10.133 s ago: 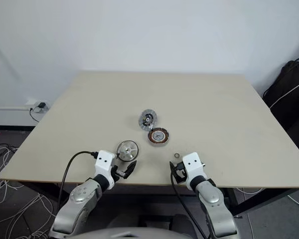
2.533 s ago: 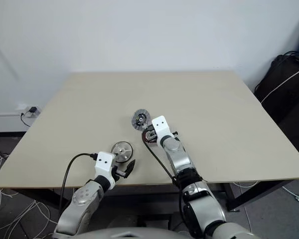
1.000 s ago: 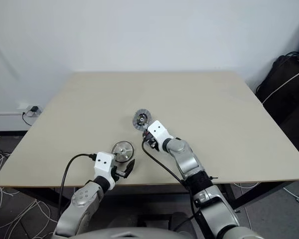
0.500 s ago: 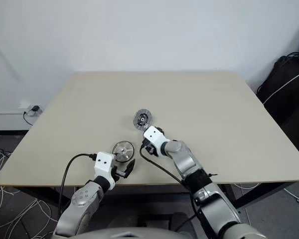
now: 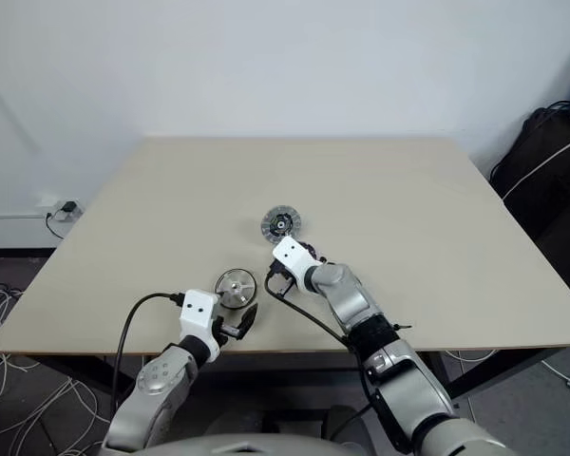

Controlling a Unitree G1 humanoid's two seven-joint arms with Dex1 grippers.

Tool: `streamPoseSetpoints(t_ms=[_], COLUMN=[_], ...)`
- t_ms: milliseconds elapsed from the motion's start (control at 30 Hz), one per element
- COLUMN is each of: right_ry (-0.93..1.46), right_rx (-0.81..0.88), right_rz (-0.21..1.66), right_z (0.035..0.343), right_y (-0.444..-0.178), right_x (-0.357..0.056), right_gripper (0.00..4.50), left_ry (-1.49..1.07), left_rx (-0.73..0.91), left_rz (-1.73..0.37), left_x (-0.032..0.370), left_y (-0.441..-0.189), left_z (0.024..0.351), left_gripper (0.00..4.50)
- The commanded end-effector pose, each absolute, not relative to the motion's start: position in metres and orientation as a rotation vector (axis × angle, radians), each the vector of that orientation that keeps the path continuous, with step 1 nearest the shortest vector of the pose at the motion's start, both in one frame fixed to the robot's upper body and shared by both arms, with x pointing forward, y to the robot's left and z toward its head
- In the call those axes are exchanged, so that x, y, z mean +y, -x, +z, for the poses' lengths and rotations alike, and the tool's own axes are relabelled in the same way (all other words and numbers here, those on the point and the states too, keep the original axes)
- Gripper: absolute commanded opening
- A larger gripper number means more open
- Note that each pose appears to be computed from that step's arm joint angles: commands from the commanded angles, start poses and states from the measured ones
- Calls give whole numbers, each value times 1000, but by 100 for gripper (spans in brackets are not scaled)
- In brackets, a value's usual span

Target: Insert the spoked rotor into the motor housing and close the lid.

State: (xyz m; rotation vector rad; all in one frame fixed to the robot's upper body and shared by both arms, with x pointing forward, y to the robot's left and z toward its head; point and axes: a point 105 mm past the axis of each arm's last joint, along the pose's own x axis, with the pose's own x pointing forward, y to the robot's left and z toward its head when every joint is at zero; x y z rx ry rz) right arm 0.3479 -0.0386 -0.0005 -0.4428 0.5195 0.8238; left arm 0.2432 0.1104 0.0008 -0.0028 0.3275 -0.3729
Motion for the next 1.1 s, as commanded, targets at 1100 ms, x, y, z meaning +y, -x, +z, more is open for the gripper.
streamPoseSetpoints(t_ms=[1100], right_ry=[357], right_rx=[592], right_rz=[884], right_z=[21], right_y=[-265], right_x=[-70], right_gripper=[1], left_ry=[21], left_rx=[309], left_rz=[-411], left_x=[101], left_y=[-244], left_z=[4], left_gripper=[450])
